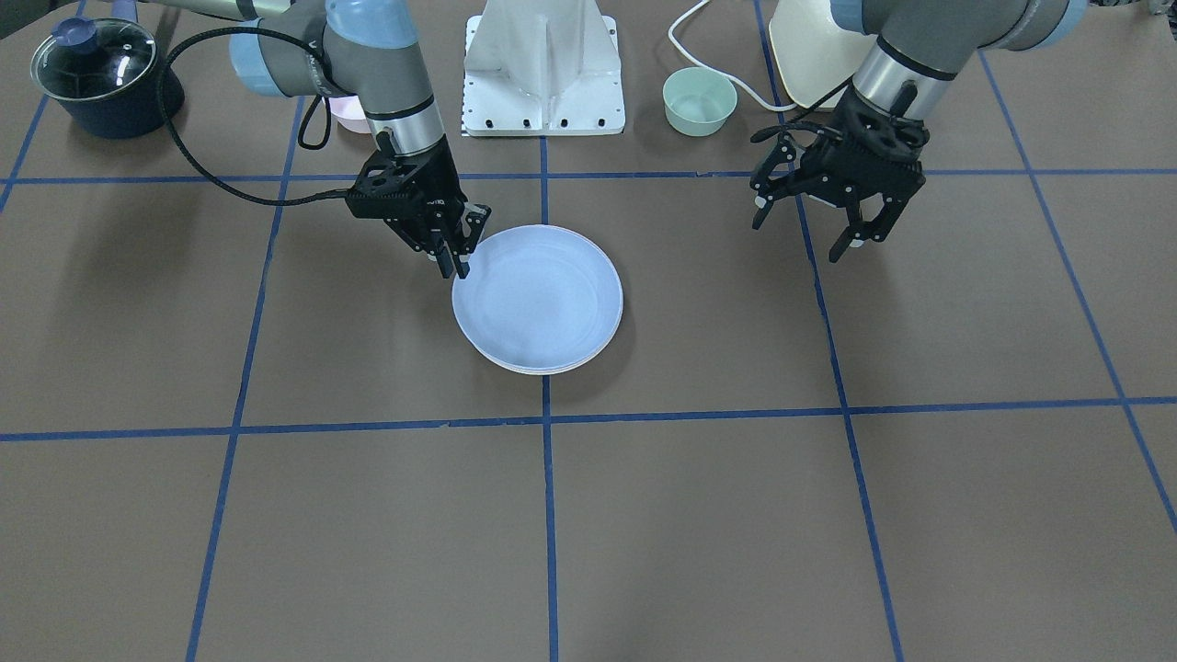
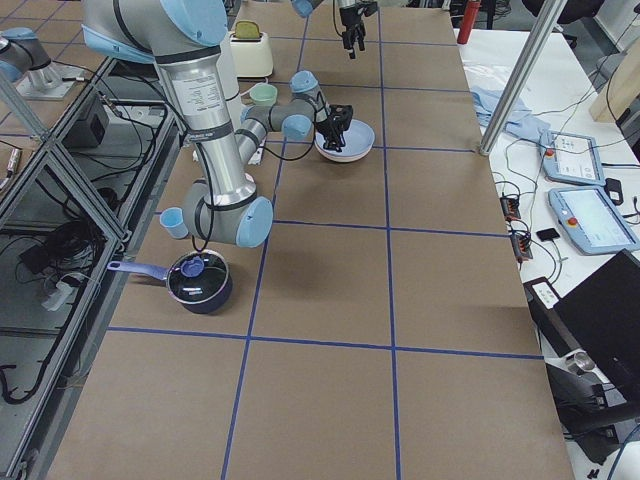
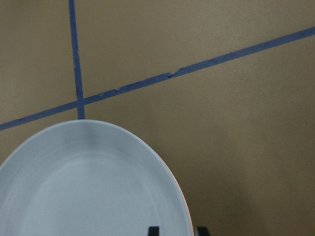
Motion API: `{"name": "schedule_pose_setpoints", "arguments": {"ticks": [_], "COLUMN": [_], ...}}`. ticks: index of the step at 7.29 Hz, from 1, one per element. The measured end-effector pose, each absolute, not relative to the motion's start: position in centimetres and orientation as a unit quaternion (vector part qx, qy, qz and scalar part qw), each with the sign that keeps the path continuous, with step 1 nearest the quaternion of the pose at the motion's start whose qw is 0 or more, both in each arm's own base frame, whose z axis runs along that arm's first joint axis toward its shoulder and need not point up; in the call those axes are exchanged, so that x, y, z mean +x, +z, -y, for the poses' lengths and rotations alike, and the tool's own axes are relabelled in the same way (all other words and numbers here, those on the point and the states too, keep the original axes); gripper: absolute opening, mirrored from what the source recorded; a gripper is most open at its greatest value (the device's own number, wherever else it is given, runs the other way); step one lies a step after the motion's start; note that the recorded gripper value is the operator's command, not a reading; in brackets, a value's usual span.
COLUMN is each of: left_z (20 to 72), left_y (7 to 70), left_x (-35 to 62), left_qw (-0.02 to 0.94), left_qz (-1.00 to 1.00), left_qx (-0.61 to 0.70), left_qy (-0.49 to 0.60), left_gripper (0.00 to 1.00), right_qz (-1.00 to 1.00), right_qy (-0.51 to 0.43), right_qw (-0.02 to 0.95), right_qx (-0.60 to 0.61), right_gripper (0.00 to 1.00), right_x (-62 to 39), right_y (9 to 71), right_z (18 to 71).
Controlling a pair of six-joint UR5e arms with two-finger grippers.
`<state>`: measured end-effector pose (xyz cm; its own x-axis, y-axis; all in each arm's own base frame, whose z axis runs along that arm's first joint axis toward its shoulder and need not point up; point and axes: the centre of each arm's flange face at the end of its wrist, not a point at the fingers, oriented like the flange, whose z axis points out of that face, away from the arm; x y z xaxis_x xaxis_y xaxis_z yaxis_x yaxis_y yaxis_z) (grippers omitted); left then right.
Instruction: Stack three plates with pink and blue
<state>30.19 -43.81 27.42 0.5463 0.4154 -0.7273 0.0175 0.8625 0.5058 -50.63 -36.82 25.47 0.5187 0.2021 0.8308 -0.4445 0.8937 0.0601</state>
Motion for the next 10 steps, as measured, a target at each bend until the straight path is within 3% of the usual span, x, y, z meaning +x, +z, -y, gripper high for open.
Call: {"name": "schedule_pose_setpoints", "arguments": {"ticks": [2, 5, 8, 10], "left_z": [43.8, 44.1, 46.8, 48.2], "left_y": [27.7, 28.6, 31.7, 36.2], "left_x": [30.1, 29.3, 23.0, 15.1], "left_qw": [0.848, 0.853, 0.862, 0.87], "left_qz": [-0.46, -0.448, -0.396, -0.354], "left_qx": [0.233, 0.236, 0.256, 0.268], "left_qy": [0.117, 0.126, 0.186, 0.213], "left_gripper": [1.0, 1.0, 1.0, 1.0], "right_qz": [0.434, 0.399, 0.357, 0.33], "right_qy": [0.174, 0.062, -0.076, -0.144], "right_qw": [0.874, 0.909, 0.924, 0.928], "right_qx": [0.132, 0.106, 0.112, 0.097], "right_gripper": [1.0, 1.0, 1.0, 1.0], "right_x": [-47.8, -31.5, -11.3, -2.9], "right_y": [23.3, 25.1, 36.9, 45.8], "right_z": [40.8, 51.8, 55.7, 52.7]}}
